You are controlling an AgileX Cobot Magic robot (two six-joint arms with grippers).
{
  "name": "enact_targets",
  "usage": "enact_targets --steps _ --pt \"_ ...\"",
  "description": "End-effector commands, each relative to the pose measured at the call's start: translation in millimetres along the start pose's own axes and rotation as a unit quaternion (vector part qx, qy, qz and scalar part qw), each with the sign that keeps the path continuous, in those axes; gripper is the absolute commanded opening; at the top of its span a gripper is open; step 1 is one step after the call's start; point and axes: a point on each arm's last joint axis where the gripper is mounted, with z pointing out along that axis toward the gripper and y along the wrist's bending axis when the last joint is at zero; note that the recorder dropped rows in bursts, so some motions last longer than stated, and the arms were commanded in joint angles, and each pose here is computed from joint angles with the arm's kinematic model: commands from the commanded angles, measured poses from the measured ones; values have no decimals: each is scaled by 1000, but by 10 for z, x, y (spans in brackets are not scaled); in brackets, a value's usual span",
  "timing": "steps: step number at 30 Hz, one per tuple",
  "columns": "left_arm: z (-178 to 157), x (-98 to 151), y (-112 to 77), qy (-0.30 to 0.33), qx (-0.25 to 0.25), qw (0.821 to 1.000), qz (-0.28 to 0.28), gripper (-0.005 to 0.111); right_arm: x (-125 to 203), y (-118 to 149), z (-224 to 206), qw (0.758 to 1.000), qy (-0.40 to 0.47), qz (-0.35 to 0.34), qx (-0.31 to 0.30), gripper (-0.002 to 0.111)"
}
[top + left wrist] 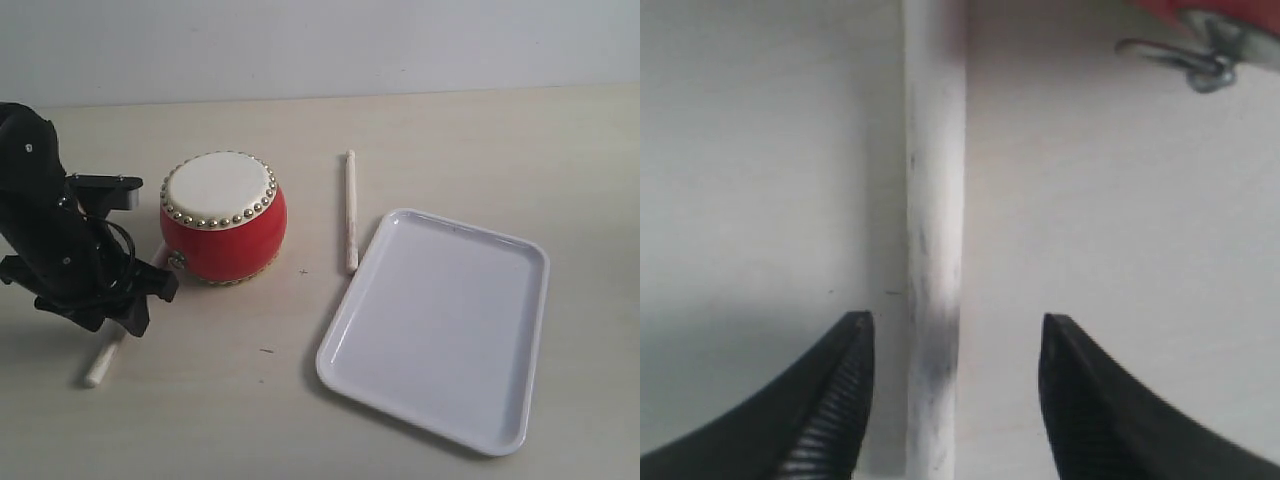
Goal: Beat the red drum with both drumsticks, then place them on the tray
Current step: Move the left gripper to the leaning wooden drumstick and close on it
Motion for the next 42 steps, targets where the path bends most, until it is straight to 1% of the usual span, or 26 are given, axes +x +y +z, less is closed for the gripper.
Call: enact_targets --steps 1,14,20,39,40,42 --pt "29 20 1 -4 -4 1000 -6 50 4 -4 -1 1000 -5 0 2 0" --pt "90 94 26 5 -10 1000 -6 50 4 -4 -1 1000 -5 0 2 0" --pt "94 90 27 0 -10 1000 -6 50 4 -4 -1 1000 -5 0 2 0" --pt "177 102 37 12 -13 1000 -6 50 4 -4 -1 1000 -5 0 2 0" --pt "178 102 38 13 -13 1000 -6 49 4 -4 -1 1000 -5 0 2 0" --pt "178 102 38 13 -13 1000 -4 45 4 -4 -1 1000 -5 0 2 0"
